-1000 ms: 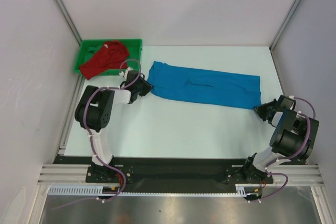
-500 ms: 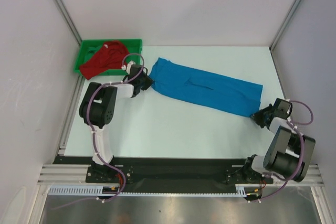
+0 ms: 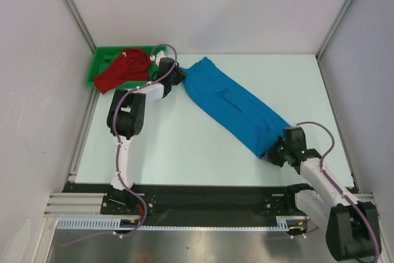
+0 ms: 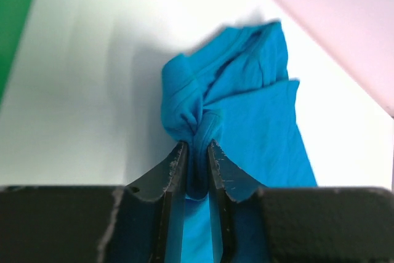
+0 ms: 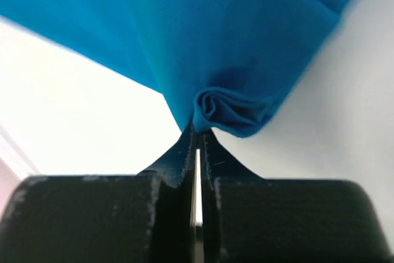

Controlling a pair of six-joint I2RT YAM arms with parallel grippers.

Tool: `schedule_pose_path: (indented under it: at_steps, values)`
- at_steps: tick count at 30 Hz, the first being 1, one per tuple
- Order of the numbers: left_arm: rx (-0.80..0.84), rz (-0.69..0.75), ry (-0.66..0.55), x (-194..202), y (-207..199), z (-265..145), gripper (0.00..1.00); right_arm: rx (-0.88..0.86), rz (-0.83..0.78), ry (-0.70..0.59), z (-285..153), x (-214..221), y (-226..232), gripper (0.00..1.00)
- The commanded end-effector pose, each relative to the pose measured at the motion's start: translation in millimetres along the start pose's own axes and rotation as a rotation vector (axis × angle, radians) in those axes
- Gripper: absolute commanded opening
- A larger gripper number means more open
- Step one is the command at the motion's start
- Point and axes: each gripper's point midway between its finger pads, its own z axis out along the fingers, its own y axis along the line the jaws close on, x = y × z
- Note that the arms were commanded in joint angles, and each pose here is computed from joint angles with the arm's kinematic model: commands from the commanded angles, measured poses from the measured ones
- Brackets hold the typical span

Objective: Fold and stack the t-shirts
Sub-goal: Fold the tshirt

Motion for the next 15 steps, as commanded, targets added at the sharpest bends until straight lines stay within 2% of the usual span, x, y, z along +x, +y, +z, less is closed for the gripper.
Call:
schedule_pose_path:
  at_steps: [1, 4, 6, 7, 8, 9, 10, 11, 12, 14, 15]
  values:
    - [0.111, 0.082, -0.072, -34.0, -34.1, 12.2, 0.24, -0.017, 0.054, 0.101, -7.5, 51.2, 10.3, 0.0]
    - [0.157, 0.111, -0.062, -41.3, -39.4, 24.8, 0.25, -0.09, 0.08, 0.084, -14.0, 67.9, 29.3, 0.0]
    - [0.145, 0.119, -0.039, -41.1, -29.5, 33.7, 0.27, -0.148, 0.105, 0.123, -19.9, 94.7, 46.9, 0.0]
    - [0.172, 0.139, -0.037, -47.0, -38.2, 33.5, 0.27, -0.159, 0.108, 0.086, -18.9, 94.6, 51.0, 0.0]
    - [0.172, 0.15, -0.034, -49.7, -39.1, 33.8, 0.31, -0.176, 0.144, 0.089, -17.7, 100.1, 59.4, 0.0]
    - [0.131, 0.175, -0.001, -43.4, -30.6, 34.4, 0.34, -0.189, 0.093, 0.11, -20.2, 115.8, 64.8, 0.0]
    - [0.118, 0.186, -0.017, -54.7, -36.0, 32.1, 0.39, -0.192, 0.081, 0.121, -20.5, 122.6, 69.1, 0.0]
    - [0.102, 0.197, -0.008, -56.6, -34.8, 29.9, 0.48, -0.147, 0.045, 0.141, -12.8, 134.9, 64.3, 0.0]
    - [0.055, 0.222, 0.033, -51.5, -25.9, 26.2, 0.52, -0.198, 0.013, 0.176, -16.9, 148.1, 81.0, 0.0]
    - [-0.007, 0.238, 0.023, -66.5, -26.4, 16.3, 0.62, -0.165, -0.041, 0.22, -6.7, 167.0, 82.0, 0.0]
    - [-0.05, 0.257, 0.058, -63.1, -17.9, 9.2, 0.64, -0.181, -0.086, 0.259, -9.5, 177.1, 91.4, 0.0]
